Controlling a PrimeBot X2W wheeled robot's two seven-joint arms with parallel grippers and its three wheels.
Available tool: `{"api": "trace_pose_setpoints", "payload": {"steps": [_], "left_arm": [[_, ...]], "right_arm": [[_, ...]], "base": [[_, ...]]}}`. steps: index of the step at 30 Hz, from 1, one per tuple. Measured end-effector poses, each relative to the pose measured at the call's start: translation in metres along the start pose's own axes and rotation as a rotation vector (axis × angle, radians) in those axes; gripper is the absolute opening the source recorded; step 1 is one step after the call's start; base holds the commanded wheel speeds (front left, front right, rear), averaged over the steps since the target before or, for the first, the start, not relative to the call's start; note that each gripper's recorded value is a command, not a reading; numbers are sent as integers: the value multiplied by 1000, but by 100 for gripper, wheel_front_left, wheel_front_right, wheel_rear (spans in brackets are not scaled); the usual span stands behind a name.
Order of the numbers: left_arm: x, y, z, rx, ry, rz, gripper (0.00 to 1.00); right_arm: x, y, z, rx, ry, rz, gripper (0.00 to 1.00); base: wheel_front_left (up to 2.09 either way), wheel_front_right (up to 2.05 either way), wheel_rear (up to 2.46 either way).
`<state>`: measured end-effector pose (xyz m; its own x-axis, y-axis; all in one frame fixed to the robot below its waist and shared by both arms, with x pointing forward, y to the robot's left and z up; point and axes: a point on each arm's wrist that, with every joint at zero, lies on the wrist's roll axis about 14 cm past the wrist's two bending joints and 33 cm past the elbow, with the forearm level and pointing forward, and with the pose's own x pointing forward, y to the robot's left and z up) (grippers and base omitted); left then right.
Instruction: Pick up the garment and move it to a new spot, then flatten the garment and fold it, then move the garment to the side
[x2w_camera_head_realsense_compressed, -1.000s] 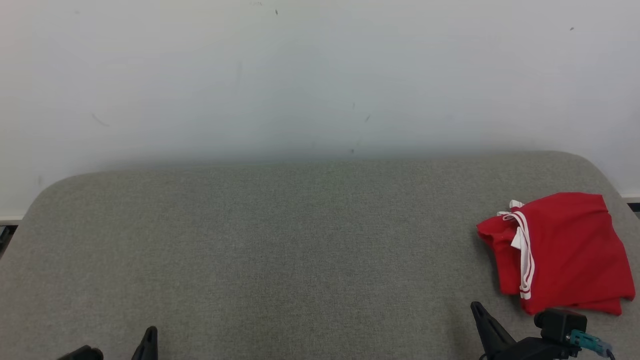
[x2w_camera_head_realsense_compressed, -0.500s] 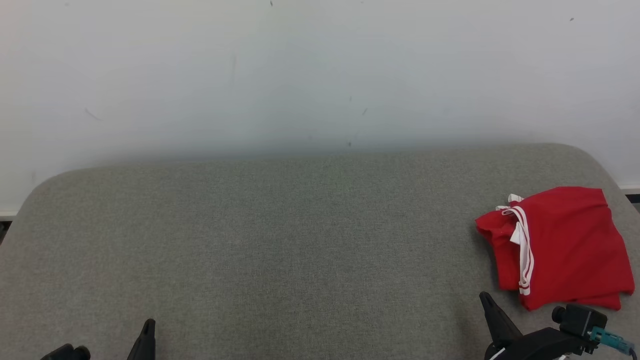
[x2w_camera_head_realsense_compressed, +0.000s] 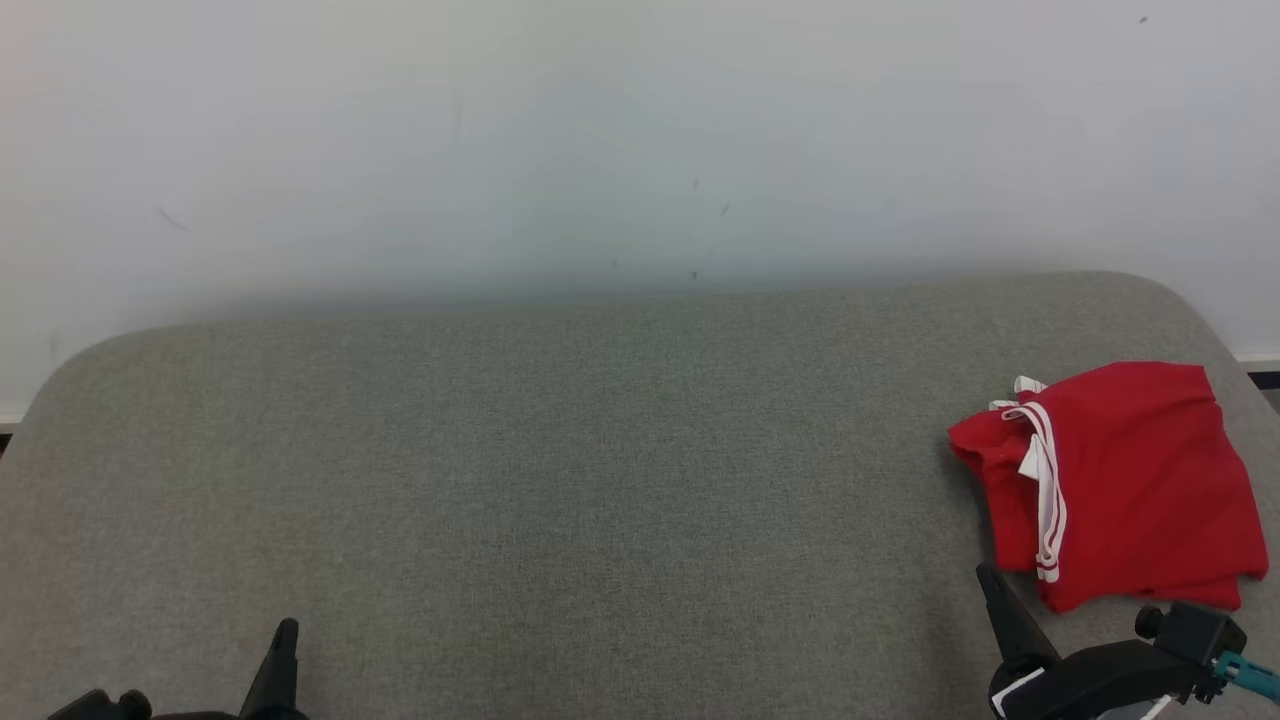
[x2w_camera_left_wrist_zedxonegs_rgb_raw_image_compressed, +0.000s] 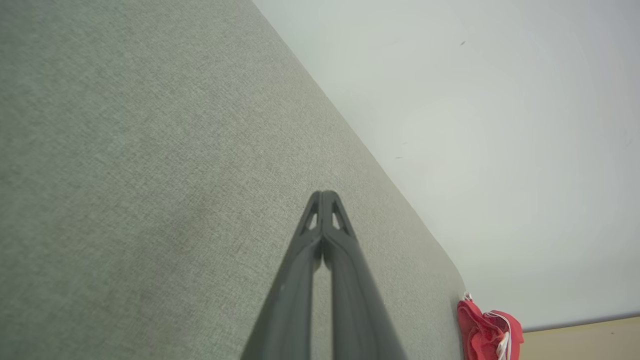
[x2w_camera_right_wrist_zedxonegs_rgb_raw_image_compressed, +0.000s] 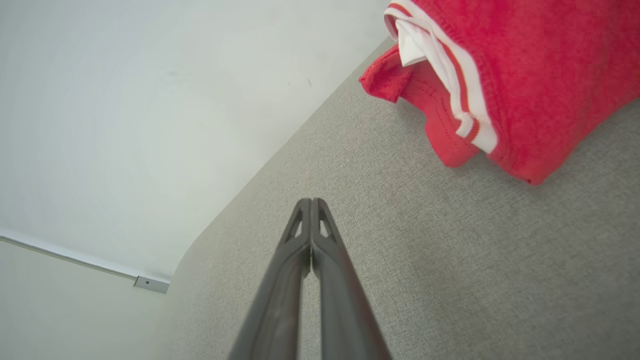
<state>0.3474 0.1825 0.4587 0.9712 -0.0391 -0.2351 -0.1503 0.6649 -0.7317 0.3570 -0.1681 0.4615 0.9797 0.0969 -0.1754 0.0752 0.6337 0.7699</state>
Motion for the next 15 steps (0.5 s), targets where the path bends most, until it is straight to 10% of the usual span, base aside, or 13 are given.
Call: {"api": "trace_pose_setpoints", "payload": {"steps": [15], "left_arm": [[9,-6,5,-230,-9,-38,0]], "right_arm": [[5,-4,13,220,-42,-2,0]], "base": [[0,0,0]]}}
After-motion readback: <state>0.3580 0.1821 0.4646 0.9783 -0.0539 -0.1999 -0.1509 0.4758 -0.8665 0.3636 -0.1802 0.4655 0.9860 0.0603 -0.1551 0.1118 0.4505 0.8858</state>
